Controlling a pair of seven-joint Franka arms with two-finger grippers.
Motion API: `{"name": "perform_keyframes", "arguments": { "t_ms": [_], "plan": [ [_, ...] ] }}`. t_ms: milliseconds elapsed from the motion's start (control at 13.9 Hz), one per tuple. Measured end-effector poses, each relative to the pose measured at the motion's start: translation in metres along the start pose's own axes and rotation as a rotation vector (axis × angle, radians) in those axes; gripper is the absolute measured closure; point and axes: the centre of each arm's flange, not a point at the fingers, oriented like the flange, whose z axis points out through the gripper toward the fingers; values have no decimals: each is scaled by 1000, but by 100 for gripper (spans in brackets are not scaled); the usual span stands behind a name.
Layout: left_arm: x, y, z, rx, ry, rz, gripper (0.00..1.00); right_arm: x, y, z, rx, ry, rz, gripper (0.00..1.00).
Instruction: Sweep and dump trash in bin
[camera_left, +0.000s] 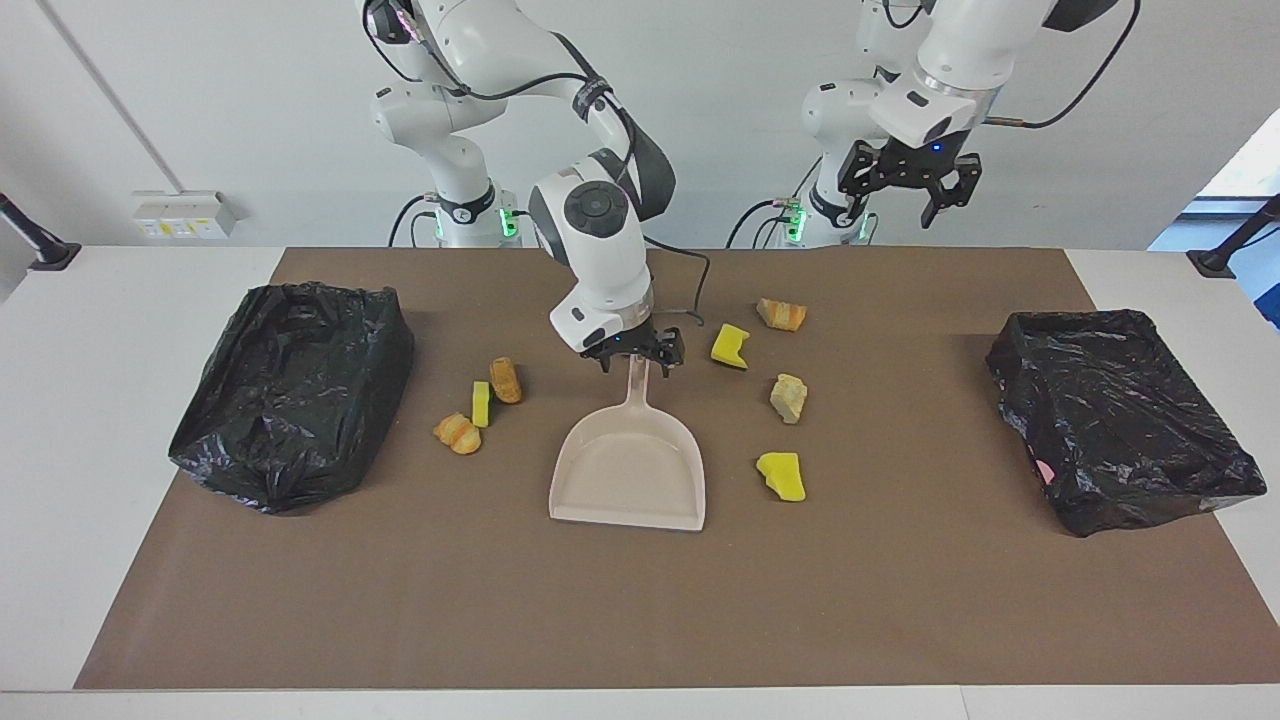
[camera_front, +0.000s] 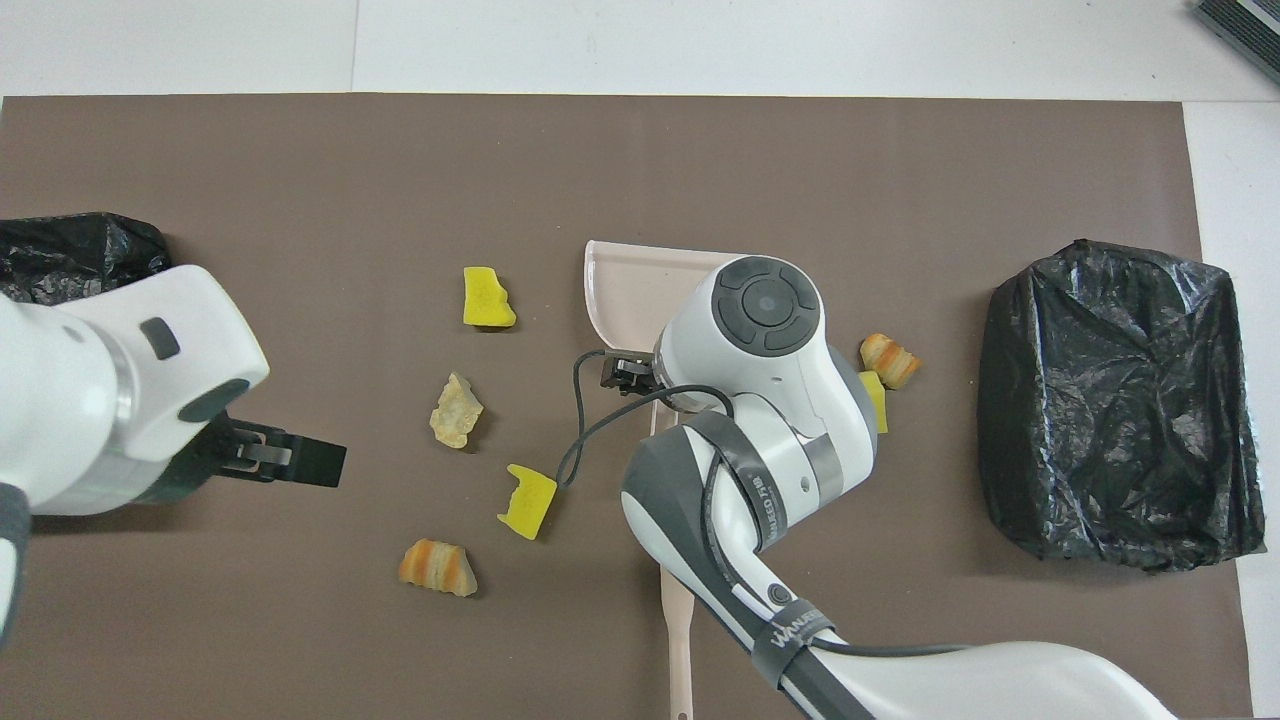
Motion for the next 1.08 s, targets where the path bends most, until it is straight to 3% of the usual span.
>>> {"name": "perform_keyframes", "arguments": {
  "t_ms": [360, 576, 648, 936, 1008, 1080],
  "plan": [
    [-12, 65, 55, 4, -3, -31, 0, 1, 0, 18, -15, -17, 2, 0],
    [-17, 91, 80, -6, 1, -32, 0, 0, 1, 22, -20, -22, 2, 7],
    [-19, 96, 87, -11, -1, -27, 0, 0, 2, 22, -20, -23, 2, 14],
    [-22, 103, 108, -25, -10, -23, 0, 0, 3, 23, -24, -26, 3, 62],
    [-22, 102, 111, -28, -8, -24, 0, 1, 3, 23, -25, -25, 3, 69],
    [-21, 102, 116, -32, -4, -26, 0, 2, 5, 22, -31, -24, -3, 69]
  ]
}}
